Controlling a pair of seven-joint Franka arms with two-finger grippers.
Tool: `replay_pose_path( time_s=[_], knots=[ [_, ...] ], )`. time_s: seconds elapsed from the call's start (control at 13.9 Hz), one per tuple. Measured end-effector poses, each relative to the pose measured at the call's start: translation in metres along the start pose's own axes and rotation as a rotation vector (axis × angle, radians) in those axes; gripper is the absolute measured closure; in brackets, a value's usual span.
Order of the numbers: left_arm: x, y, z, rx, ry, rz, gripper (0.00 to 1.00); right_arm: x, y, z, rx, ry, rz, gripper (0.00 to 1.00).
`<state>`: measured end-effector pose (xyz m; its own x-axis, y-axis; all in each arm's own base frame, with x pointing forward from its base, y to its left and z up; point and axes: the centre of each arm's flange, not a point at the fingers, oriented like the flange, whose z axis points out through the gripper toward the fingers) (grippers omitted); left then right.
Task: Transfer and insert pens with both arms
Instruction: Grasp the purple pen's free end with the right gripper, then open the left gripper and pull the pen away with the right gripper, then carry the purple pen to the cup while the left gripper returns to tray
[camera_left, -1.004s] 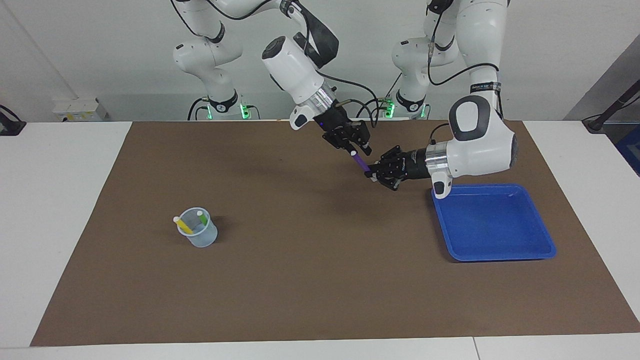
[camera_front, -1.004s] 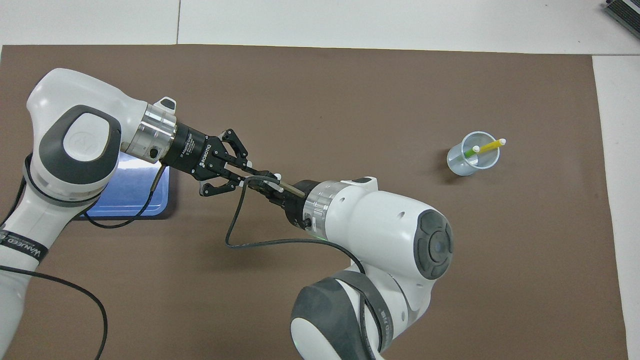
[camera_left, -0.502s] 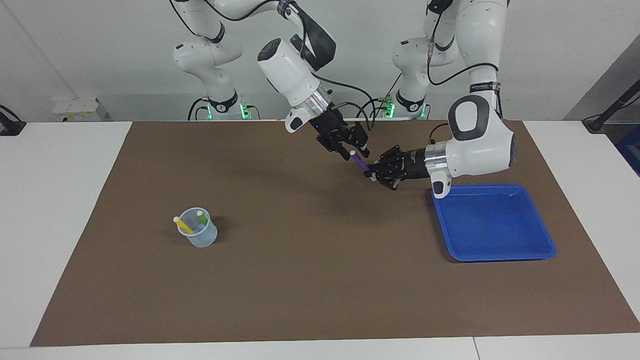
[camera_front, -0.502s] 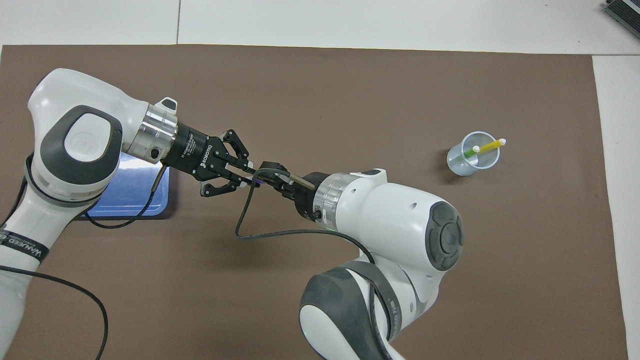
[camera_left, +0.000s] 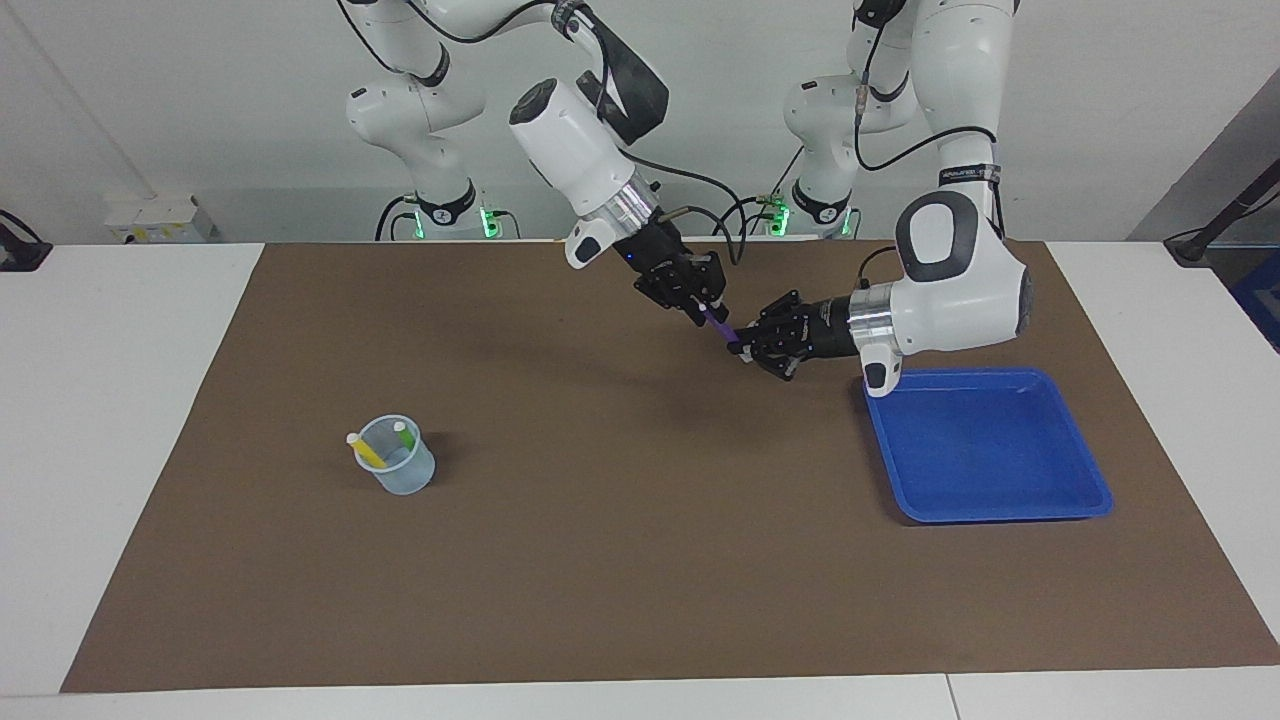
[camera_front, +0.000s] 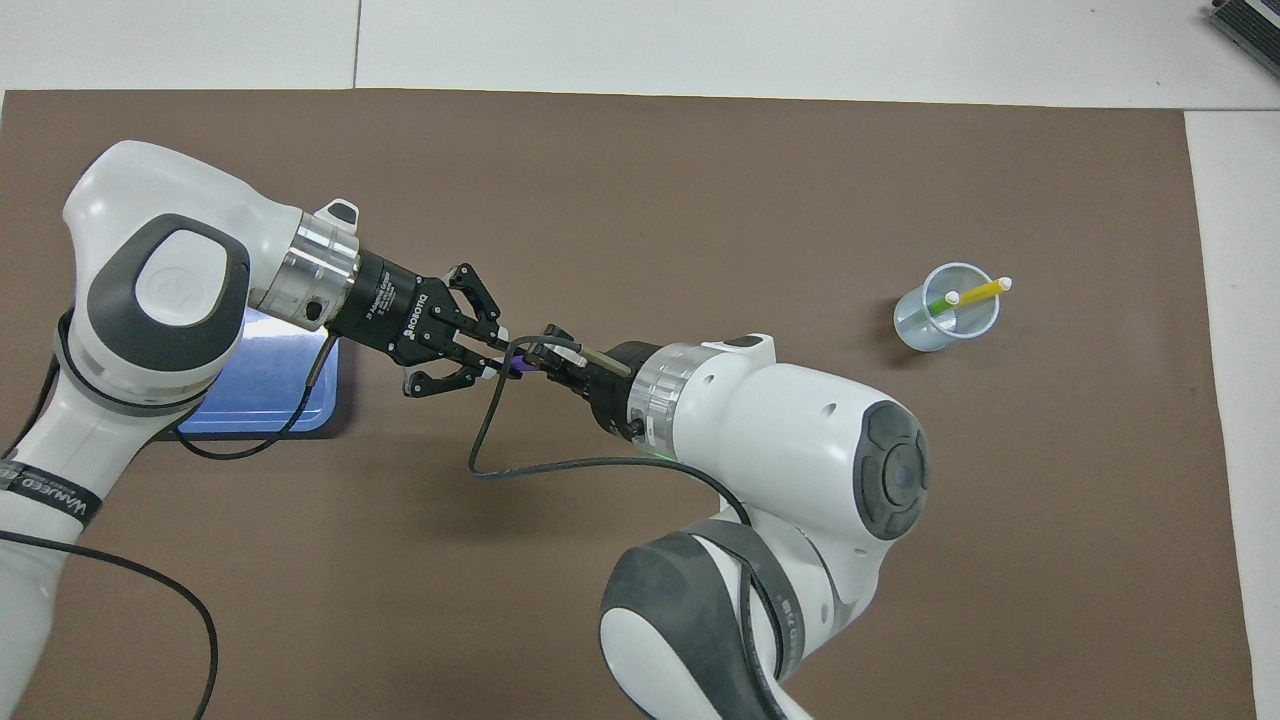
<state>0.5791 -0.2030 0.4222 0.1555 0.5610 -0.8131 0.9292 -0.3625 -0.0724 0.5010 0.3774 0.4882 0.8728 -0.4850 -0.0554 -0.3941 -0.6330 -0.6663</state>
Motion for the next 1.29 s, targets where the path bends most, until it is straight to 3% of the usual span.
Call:
replay_pose_path(
  time_s=[0.07,0.72,0.86,1.22,1.29],
  knots=[
    [0.0,0.0,-0.001,-0.003,0.003,0.001,0.83,0.0,0.001,0.001,-0.001,0.001,0.001,0.8],
    [0.0,0.0,-0.001,-0.005,0.005,0.0,0.83,0.001,0.001,0.001,-0.001,0.001,-0.013,0.8],
    [0.0,0.0,-0.002,-0.007,0.005,-0.002,0.66,0.004,0.002,0.0,-0.002,0.004,-0.032,0.81],
    [-0.01,-0.005,-0.006,0.01,0.089,0.036,0.03,0.022,0.011,-0.002,-0.018,0.008,-0.119,0.81],
    [-0.015,-0.008,-0.009,0.016,0.125,0.053,0.0,0.03,0.015,-0.004,-0.027,0.006,-0.148,0.81]
  ],
)
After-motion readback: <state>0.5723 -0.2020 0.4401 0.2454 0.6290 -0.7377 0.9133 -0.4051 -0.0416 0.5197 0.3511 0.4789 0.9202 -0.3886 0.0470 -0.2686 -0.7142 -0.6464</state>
